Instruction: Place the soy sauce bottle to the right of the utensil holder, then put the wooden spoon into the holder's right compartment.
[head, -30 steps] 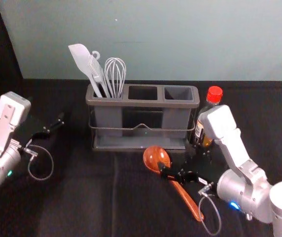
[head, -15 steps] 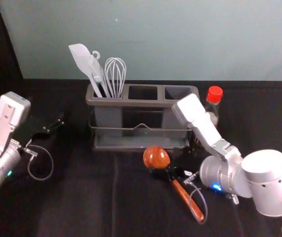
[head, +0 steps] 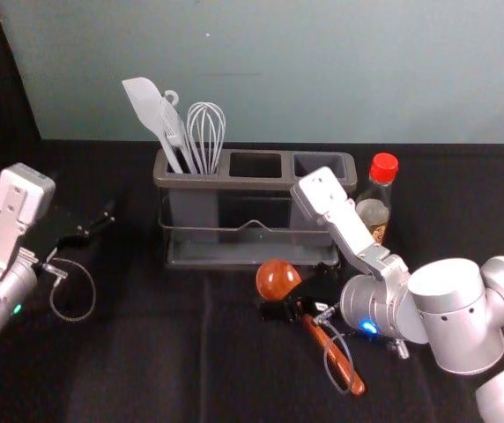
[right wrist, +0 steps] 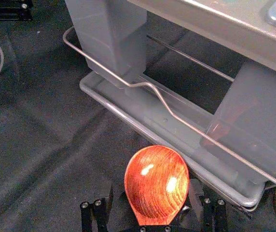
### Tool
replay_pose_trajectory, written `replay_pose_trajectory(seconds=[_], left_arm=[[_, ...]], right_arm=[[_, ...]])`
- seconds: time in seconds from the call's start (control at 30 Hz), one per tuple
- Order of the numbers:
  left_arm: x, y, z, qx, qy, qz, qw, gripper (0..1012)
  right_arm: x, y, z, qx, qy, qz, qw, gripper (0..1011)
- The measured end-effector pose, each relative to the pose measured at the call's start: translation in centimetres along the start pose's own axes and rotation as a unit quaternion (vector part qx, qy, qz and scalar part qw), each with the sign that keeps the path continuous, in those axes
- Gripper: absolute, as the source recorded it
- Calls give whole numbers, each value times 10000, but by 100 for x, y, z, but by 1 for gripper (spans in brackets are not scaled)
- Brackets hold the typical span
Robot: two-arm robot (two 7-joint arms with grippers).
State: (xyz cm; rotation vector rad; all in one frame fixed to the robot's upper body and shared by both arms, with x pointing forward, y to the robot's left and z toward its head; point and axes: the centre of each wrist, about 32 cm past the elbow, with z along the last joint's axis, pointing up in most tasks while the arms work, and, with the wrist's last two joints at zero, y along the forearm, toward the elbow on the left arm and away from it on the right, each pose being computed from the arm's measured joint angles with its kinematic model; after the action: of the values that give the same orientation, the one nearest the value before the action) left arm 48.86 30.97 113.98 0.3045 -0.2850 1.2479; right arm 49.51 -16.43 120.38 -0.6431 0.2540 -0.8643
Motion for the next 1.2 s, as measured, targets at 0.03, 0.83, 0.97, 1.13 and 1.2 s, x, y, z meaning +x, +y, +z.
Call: replay_pose_trajectory(seconds=[0.03, 0.83, 0.97, 1.13, 1.2], left_arm=[[0, 0, 0, 0, 0, 0, 10000, 1000], [0, 0, 0, 0, 0, 0, 10000, 1000], [0, 0, 0, 0, 0, 0, 10000, 1000], [0, 0, 0, 0, 0, 0, 10000, 1000], [0, 0, 0, 0, 0, 0, 10000, 1000]], right_arm=[[2, 8, 4, -8, 0, 1, 10000, 1002], [-1, 123, 66, -87, -48, 19, 9999, 1000], [-8, 133, 65, -86, -67, 31, 9999, 1002], [-10, 150, 58, -95, -94, 48, 9999, 1000], [-10, 155, 55, -99, -101, 56, 9999, 1002]])
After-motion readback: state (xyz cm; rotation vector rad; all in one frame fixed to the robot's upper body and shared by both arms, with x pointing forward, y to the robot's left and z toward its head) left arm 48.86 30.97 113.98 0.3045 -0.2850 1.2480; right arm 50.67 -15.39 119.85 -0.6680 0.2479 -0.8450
